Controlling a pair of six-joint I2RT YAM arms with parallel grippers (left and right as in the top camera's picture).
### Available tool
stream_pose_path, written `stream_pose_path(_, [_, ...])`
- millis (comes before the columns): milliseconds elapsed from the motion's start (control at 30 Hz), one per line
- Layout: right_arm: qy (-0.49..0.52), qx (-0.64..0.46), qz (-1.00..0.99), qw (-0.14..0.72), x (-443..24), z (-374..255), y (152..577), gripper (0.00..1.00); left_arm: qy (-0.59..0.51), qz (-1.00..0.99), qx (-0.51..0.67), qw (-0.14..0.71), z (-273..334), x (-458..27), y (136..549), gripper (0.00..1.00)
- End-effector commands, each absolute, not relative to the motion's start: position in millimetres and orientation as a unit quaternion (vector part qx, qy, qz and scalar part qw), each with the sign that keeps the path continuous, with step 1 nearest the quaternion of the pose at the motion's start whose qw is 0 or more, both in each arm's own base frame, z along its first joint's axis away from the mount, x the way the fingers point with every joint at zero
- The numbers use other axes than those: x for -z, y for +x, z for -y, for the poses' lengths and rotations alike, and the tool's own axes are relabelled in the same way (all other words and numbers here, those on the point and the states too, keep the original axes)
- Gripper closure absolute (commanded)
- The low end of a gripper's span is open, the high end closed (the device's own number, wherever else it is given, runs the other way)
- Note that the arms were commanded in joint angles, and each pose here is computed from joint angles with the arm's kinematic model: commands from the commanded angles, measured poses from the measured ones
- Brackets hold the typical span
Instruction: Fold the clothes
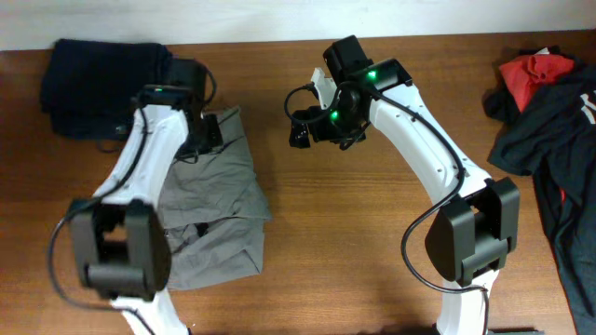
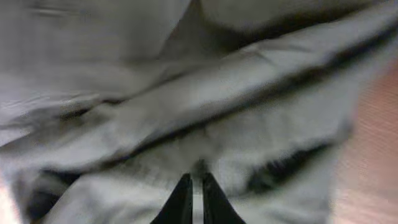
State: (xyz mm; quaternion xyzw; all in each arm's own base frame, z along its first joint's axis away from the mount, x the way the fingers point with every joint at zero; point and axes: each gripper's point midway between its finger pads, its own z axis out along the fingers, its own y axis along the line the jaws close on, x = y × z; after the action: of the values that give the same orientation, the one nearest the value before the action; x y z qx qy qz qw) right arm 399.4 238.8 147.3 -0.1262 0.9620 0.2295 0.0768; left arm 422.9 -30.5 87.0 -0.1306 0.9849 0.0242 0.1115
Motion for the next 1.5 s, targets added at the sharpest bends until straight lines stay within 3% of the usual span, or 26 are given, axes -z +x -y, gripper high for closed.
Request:
stream_pose_path(0, [-0.124, -0.234, -0.962, 0.066, -142.4, -242.2, 396.2, 0.01, -0.141, -0.986, -0.035, 0.08, 19.1, -45.8, 427.5, 0.91])
stream_pose_path(167, [-0.124, -0.234, -0.962, 0.065, -142.3, -242.0, 395.7, 0.01, -0.157, -0.984, -0.037, 0.07, 4.1, -36.9, 427.5, 0.91])
stream_pose_path(367, [-0.126, -0.235, -0.961, 0.07, -143.0, -243.9, 397.3, 0.01, -0.162, -0.979, -0.039, 0.122, -1.0, -113.7, 433.9, 0.89])
stream_pose_path(400, [-0.128, -0.236, -0.961, 0.07, -143.1, -245.4, 396.7, 0.01, -0.163, -0.977, -0.042, 0.133, -3.1, -127.7, 433.6, 0.82])
stream_pose_path(433, [-0.129, -0.236, -0.96, 0.071, -143.3, -246.9, 396.5, 0.01, -0.165, -0.974, -0.048, 0.15, -6.4, -147.1, 432.9, 0.48])
stream_pose_path(467, [-0.133, -0.237, -0.96, 0.072, -143.3, -249.4, 395.9, 0.01, -0.168, -0.971, -0.05, 0.16, -9.0, -158.3, 432.4, 0.3])
stream_pose_path(533, [-0.142, -0.24, -0.957, 0.074, -142.8, -258.1, 394.0, 0.01, -0.173, -0.967, -0.046, 0.181, -12.1, -180.1, 430.2, 0.17])
stream_pose_path(567, [-0.148, -0.242, -0.956, 0.076, -142.1, -263.4, 393.3, 0.01, -0.177, -0.965, -0.045, 0.188, -13.7, -186.7, 428.3, 0.05])
stream_pose_path(600, [-0.153, -0.245, -0.954, 0.076, -140.6, -268.2, 392.6, 0.01, -0.18, -0.963, -0.044, 0.193, -15.8, -191.9, 426.9, 0.01])
stream_pose_path(1000, [-0.187, -0.39, -0.901, -0.037, -78.5, -346.5, 364.3, 0.01, -0.295, -0.938, -0.065, 0.172, -90.6, -197.2, 399.8, 0.01])
stream_pose_path(1467, [-0.206, -0.395, -0.892, -0.074, -46.2, -398.4, 329.9, 0.01, -0.314, -0.934, -0.049, 0.165, -101.4, -195.7, 395.6, 0.01])
